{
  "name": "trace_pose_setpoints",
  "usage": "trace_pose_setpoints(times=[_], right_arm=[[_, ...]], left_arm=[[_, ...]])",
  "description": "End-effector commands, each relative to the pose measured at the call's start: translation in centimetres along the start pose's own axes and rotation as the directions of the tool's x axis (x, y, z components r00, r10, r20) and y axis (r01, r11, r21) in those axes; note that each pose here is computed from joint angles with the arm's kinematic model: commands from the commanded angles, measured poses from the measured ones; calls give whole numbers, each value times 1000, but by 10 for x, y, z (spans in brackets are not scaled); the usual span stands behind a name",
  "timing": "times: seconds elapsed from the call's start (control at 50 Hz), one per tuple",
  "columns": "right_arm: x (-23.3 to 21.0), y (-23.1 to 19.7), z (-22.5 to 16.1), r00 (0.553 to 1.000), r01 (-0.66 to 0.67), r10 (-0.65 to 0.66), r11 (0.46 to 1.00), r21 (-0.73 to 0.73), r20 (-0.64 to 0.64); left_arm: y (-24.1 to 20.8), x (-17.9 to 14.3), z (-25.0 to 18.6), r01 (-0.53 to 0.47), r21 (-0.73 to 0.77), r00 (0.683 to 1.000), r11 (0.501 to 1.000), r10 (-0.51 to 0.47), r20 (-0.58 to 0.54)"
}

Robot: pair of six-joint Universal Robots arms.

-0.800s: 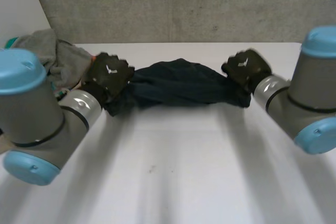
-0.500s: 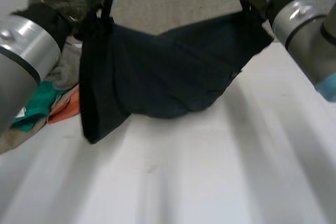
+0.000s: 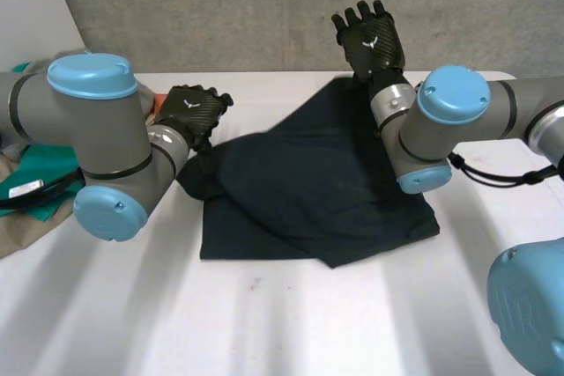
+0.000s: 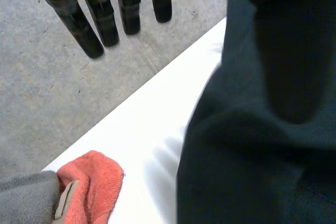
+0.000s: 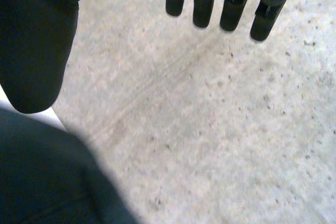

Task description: Fold the laundry.

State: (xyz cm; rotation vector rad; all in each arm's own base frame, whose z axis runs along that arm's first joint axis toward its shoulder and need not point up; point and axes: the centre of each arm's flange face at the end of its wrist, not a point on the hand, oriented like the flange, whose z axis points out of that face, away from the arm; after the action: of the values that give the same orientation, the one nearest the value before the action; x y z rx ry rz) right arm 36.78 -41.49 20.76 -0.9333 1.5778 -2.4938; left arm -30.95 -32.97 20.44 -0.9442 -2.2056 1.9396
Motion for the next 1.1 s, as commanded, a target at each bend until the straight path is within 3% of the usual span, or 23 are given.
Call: trace_pose_setpoints(times=[0.02,0.08,0.2,0.38,0.44,0.62,0.74,0.82,0.94,1.1], right_arm=[[35,-33,-14,998,9,-15,995,-102,-62],[51,-57,-26,999,-9,3,992,-128,-47],[59,-92,-84,987,-15,63,953,-304,149],[40,-60,-154,919,47,206,791,-610,337],[31,-40,-158,911,87,190,779,-621,366],[5,20,-150,933,78,138,825,-559,333],[-1,26,-146,952,39,125,855,-517,278],[3,0,-149,955,-9,154,869,-495,254],[31,-88,-146,960,-76,157,943,-324,232],[56,-157,-161,936,-188,264,935,-300,235]], left_arm=[[-24,-18,-18,15,49,999,999,-17,45],[-33,-21,-33,13,63,999,998,-16,41],[-24,-3,-69,-5,32,999,999,7,-53],[15,21,-90,-37,-96,987,995,21,-161],[26,28,-86,-40,-128,984,991,16,-180],[37,37,-76,-37,-133,982,990,12,-186],[39,39,-73,-39,-124,985,992,17,-171],[40,39,-68,-39,-117,987,992,20,-159],[40,43,-60,-38,-112,986,993,19,-165],[42,54,-42,-14,-126,987,992,-6,-158]])
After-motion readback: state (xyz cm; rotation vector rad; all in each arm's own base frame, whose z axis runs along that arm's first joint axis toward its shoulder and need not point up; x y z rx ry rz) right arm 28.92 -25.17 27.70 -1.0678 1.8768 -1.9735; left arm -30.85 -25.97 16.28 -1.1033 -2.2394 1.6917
